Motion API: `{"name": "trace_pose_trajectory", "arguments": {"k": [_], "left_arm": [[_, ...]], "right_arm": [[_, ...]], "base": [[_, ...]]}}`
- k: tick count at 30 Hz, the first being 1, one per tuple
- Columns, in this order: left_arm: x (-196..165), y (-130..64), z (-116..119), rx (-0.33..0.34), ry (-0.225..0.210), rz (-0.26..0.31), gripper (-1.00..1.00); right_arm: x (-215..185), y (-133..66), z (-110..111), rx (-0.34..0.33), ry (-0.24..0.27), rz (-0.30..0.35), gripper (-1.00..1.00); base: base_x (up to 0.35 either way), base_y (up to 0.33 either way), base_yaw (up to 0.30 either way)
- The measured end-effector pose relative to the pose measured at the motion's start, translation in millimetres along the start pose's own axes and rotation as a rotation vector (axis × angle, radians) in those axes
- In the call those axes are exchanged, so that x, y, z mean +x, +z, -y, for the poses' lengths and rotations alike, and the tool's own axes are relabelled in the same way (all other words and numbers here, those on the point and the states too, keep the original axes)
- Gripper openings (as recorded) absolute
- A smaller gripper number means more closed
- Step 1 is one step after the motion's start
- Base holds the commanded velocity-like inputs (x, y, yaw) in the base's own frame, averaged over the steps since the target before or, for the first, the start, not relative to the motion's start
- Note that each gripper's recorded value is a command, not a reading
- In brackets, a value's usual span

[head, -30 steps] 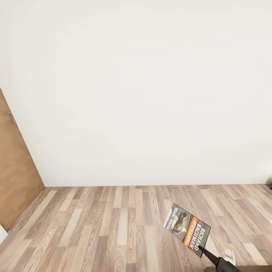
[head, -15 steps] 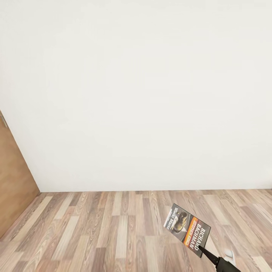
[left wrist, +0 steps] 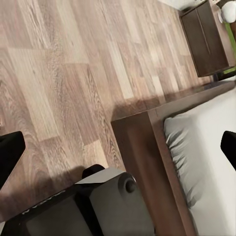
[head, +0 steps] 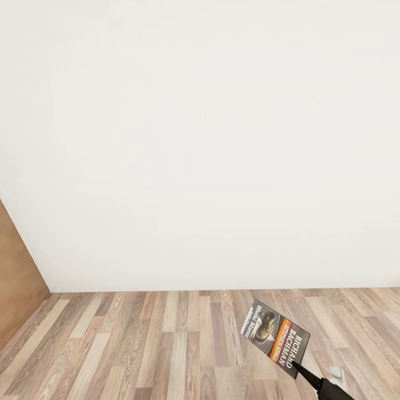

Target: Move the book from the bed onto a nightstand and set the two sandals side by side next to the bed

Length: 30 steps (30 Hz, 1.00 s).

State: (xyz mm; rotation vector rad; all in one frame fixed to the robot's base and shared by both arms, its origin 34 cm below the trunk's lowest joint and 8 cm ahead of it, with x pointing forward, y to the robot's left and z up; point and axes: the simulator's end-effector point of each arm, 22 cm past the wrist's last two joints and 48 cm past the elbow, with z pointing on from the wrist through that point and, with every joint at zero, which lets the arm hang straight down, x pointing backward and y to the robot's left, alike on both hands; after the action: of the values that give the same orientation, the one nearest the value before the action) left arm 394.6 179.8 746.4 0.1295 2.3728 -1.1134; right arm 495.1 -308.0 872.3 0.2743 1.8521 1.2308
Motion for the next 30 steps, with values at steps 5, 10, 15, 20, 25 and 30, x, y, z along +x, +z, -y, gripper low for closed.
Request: {"name": "trace_pose_trajectory", "arguments": {"k": [5, 10, 15, 20, 25, 30], "left_arm": [[0.0, 0.0, 0.0, 0.000, 0.000, 0.000, 1.00], [0.0, 0.0, 0.0, 0.000, 0.000, 0.000, 1.00], [0.0, 0.0, 0.0, 0.000, 0.000, 0.000, 1.00], [0.0, 0.0, -0.1, 0.000, 0.000, 0.000, 1.00], [0.0, 0.0, 0.0, 0.000, 0.000, 0.000, 1.00], [0.0, 0.0, 0.0, 0.000, 0.000, 0.000, 1.00]], "right_arm": [[-0.2, 0.1, -0.1, 0.000, 0.000, 0.000, -1.00], [-0.1, 0.1, -0.1, 0.000, 0.000, 0.000, -1.00], [0.1, 0.0, 0.0, 0.000, 0.000, 0.000, -1.00], [0.2, -0.1, 0.0, 0.000, 0.000, -0.001, -1.00], [-0.2, 0.0, -0.1, 0.000, 0.000, 0.000, -1.00], [-0.3, 0.1, -0.3, -0.001, 0.000, 0.001, -1.00]], "base": [[0.331, 0.000, 0.000], [0.332, 0.000, 0.000], [0.332, 0.000, -0.003], [0.331, 0.000, -0.073], [0.331, 0.000, -0.117], [0.327, 0.000, -0.149]]}}
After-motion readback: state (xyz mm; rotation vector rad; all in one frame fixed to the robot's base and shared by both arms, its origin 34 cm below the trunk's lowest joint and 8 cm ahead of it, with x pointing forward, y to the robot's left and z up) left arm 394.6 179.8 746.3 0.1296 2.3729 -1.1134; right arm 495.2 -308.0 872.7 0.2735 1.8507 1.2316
